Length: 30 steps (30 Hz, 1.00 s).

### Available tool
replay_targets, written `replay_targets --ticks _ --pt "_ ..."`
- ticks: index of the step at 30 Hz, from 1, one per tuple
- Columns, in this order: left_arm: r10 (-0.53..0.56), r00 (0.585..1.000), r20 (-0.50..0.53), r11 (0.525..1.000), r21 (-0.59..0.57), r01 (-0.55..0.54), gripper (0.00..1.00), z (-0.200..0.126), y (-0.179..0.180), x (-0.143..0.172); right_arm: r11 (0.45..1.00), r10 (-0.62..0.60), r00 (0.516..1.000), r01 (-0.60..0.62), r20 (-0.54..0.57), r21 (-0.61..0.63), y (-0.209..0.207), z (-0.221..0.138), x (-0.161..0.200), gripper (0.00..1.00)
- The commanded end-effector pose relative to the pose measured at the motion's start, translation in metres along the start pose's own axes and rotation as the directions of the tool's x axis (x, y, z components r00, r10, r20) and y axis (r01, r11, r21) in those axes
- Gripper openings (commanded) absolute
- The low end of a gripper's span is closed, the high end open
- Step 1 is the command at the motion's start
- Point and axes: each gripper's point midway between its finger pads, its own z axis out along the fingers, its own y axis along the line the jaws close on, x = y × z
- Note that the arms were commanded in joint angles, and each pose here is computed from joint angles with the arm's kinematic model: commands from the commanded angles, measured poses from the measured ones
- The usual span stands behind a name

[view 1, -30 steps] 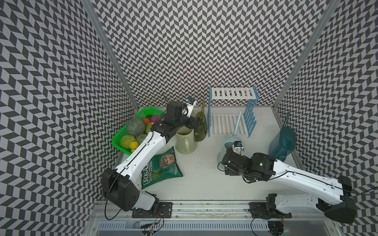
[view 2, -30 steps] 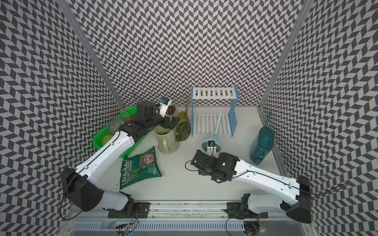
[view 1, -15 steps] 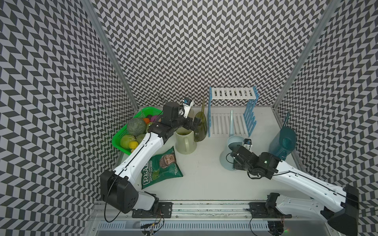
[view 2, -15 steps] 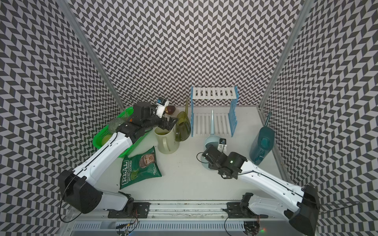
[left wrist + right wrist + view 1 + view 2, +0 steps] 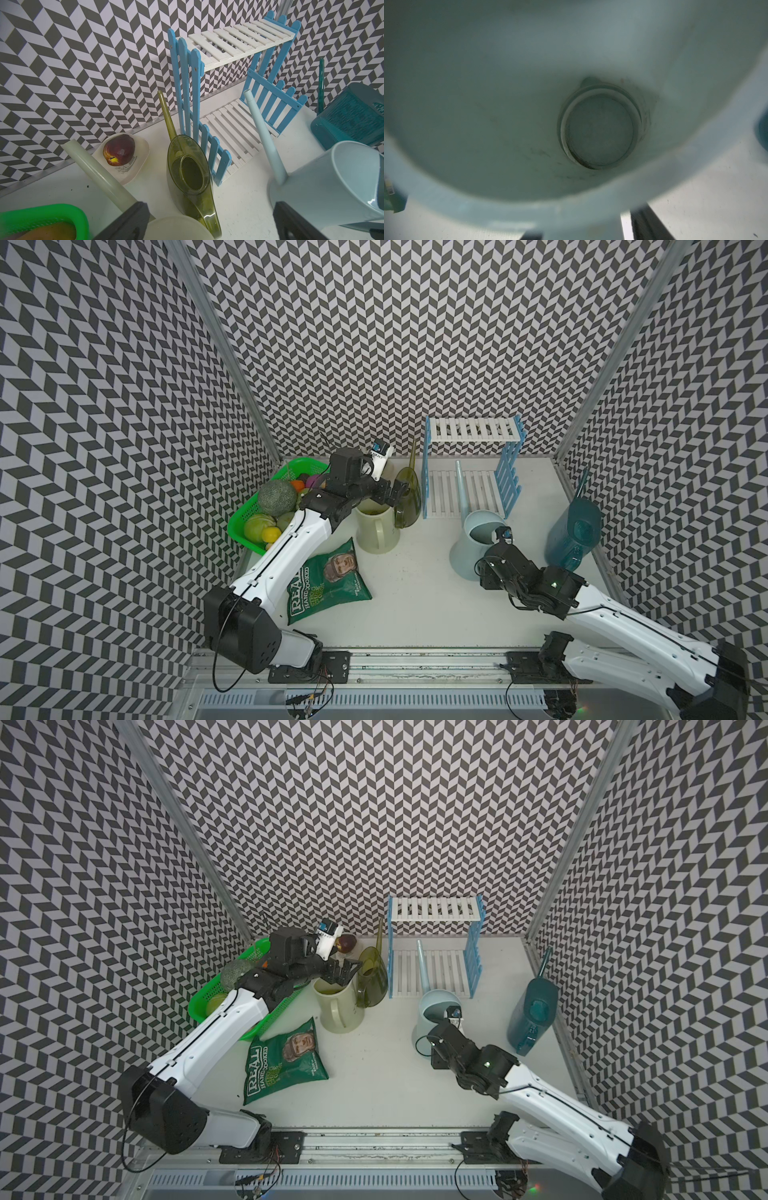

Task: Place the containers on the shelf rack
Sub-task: 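Pick up a container from the center of the board.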

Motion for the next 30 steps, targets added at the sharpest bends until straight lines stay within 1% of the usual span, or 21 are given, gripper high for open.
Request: replay_targets --ticks 1,3,12,16,19,22,30 --pt "0.005 1.000 0.012 0.999 0.034 -0.005 1.00 0.000 -0.004 -0.001 0.994 0.030 0.991 -0.015 0.132 -0.109 0.016 -0.010 -0.023 0.49" --pt "-0.001 1.000 0.007 0.999 0.037 0.000 1.00 0.003 -0.004 0.000 0.993 0.040 0.987 -0.022 0.153 -0.117 0.013 -0.010 -0.023 0.43" --pt "-0.008 1.000 -0.014 0.998 0.062 0.009 1.00 0.009 -0.006 0.002 0.992 0.049 0.982 -0.028 0.183 -0.120 0.014 -0.004 -0.025 0.29" --pt "-0.006 1.000 -0.017 0.998 0.062 0.007 1.00 0.008 -0.007 0.004 0.994 0.045 0.981 -0.025 0.187 -0.107 0.013 -0.005 -0.027 0.17" --pt "-0.005 1.000 -0.018 0.998 0.065 0.007 1.00 0.008 -0.007 0.005 0.994 0.040 0.981 -0.021 0.188 -0.103 0.014 -0.009 -0.031 0.10" --pt "-0.006 1.000 -0.020 0.998 0.069 0.007 1.00 0.008 -0.008 0.005 0.996 0.031 0.982 -0.014 0.185 -0.091 0.014 -0.013 -0.036 0.07" --pt "-0.006 1.000 -0.024 0.997 0.078 0.008 1.00 0.009 -0.009 0.006 0.997 -0.021 0.979 0.034 0.202 -0.063 0.019 -0.024 -0.054 0.04"
